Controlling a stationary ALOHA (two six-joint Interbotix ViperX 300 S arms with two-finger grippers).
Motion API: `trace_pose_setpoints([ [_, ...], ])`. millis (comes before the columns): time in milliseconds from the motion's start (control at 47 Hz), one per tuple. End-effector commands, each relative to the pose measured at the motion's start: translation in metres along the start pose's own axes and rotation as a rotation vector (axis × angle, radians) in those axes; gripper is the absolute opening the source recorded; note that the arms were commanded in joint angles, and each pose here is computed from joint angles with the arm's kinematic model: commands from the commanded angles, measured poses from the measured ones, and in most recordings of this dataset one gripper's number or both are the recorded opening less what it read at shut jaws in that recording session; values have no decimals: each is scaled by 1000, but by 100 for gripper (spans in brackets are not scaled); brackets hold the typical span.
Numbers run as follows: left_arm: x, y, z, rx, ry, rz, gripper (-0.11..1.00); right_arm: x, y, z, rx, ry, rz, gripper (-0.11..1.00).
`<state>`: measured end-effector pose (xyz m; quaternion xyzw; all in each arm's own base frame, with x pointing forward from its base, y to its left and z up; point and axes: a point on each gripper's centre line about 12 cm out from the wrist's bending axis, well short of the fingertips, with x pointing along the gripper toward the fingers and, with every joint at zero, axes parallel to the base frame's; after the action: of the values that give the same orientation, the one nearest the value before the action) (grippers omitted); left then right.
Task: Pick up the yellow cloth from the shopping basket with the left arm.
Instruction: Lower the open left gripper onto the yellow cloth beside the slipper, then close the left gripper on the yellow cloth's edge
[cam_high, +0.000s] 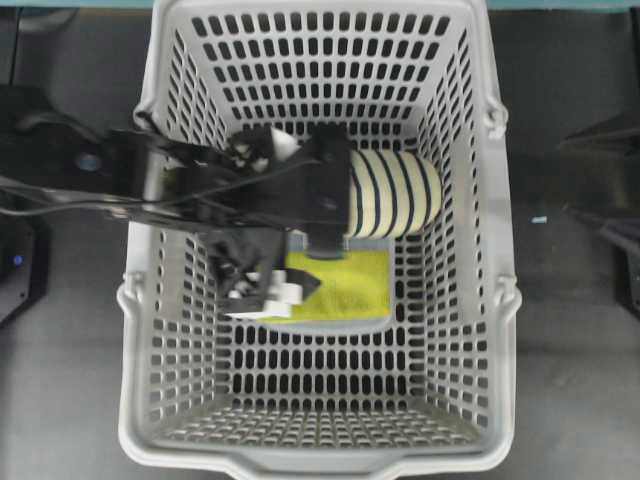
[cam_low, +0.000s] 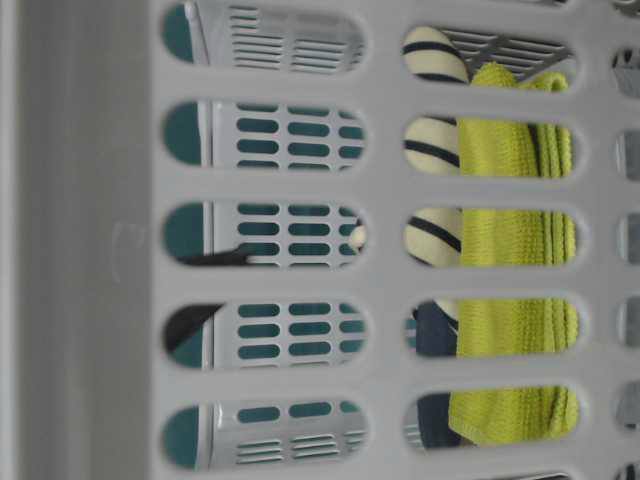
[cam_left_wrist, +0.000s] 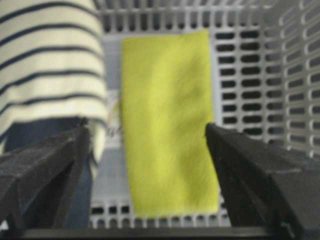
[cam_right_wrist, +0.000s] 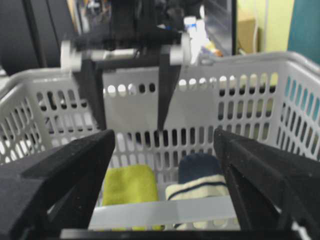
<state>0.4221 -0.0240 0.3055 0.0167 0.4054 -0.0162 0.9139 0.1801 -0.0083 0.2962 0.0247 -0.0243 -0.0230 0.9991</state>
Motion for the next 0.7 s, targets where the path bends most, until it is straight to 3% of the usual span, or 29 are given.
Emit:
trace_pose_setpoints([
  [0,16,-1,4,2,18,1,88,0,0,3,6,-11,-2,76],
  [298,69,-7,-23,16,150,-5,86,-1,0,-1,6,5,-1,76],
  [681,84,-8,-53,22,234,-5,86,-1,0,-2,6,8,-2,76],
])
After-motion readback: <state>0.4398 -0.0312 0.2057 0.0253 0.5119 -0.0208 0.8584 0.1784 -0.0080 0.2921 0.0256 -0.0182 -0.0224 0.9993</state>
